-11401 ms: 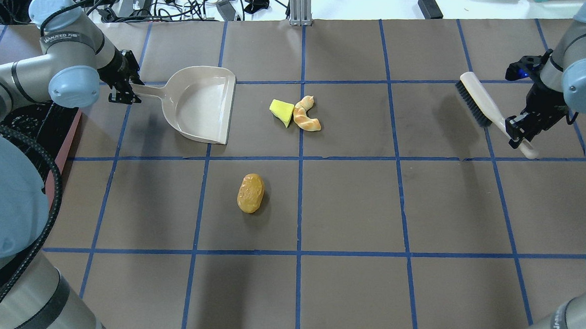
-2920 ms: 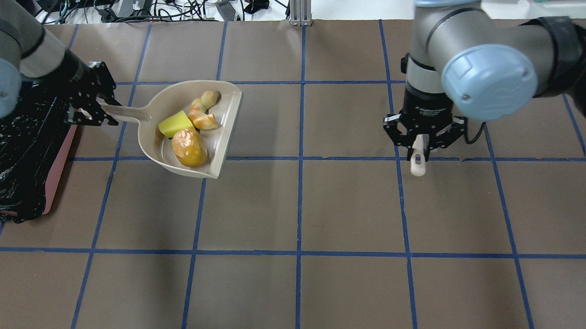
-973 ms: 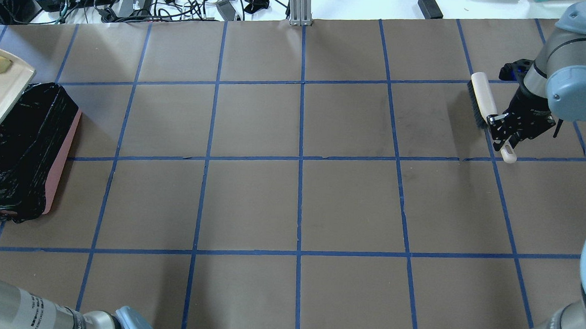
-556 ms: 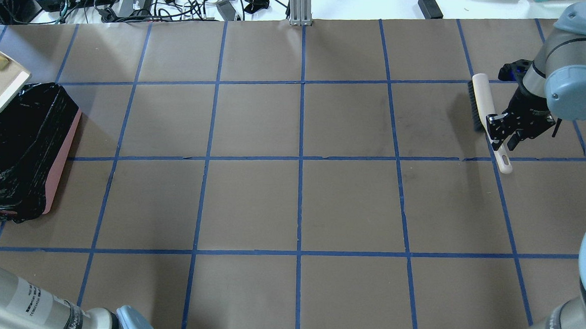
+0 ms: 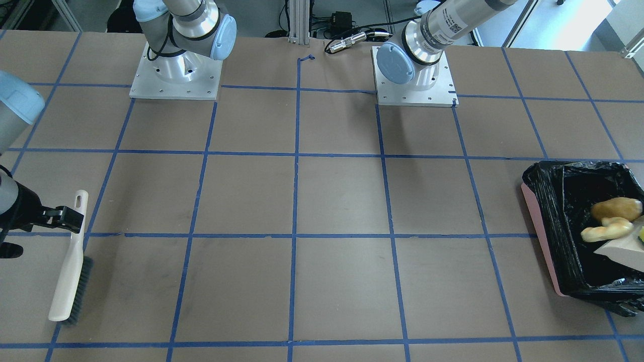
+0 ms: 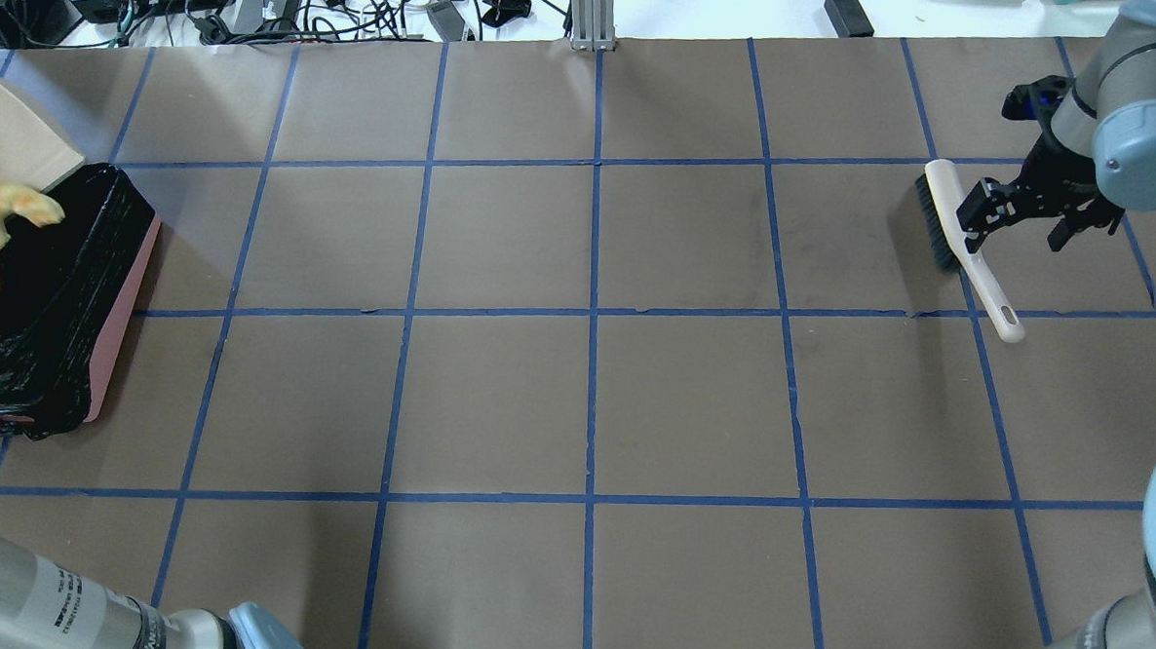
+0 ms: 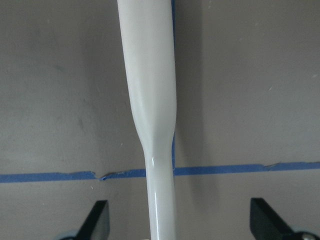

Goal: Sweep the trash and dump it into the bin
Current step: 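Tip the dustpan over the trash bag while the right gripper sets the brush down, then raise the emptied dustpan away from the bag with the left gripper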

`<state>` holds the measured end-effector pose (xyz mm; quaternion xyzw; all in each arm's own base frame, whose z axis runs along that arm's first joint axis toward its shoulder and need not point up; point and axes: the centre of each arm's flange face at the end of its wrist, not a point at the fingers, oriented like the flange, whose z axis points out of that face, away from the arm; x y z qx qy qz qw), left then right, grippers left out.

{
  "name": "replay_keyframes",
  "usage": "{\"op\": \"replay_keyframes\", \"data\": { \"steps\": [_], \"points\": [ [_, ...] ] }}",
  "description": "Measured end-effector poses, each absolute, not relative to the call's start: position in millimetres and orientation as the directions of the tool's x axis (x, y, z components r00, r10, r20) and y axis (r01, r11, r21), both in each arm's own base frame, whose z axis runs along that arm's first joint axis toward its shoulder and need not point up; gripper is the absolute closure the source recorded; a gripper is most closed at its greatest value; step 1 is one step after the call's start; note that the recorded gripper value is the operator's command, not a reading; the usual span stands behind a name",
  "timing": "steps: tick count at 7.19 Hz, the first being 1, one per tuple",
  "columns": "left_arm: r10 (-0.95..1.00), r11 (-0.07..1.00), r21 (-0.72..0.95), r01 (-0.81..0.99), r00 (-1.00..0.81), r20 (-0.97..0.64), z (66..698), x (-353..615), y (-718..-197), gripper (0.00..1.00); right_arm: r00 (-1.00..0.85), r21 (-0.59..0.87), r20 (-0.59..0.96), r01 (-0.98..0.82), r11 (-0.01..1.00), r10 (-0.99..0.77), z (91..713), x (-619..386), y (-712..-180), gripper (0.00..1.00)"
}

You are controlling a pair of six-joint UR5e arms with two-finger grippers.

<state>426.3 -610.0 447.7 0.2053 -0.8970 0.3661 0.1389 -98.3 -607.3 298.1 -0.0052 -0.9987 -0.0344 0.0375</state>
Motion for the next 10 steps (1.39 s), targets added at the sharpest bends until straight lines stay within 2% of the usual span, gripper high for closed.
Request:
{"op": "replay_keyframes", "data": {
  "steps": [2,5,8,10],
  "points": [
    [-0.148,0.637,-0.673,-0.375,-0.917,0.371,473,411,-604,1.0,-0.996,-0.023,0.093,0.011,1.0,0.014,381,-93,-605,0.0],
    [0.06,0.585,-0.792,-0.176,-0.964,0.258,491,392,-596,1.0,-0.995,-0.066,0.09,0.034,0.997,0.04,494,-60,-552,0.0],
    [0.175,0.442,-0.895,-0.052,-0.974,0.143,464,386,-565,1.0,-0.989,-0.121,0.06,0.126,0.985,0.133,531,59,-539,0.0],
    [0.168,0.417,-0.908,-0.053,-0.977,0.134,471,377,-553,1.0,-0.991,-0.098,0.045,0.12,0.988,0.125,532,106,-529,0.0]
  ]
}}
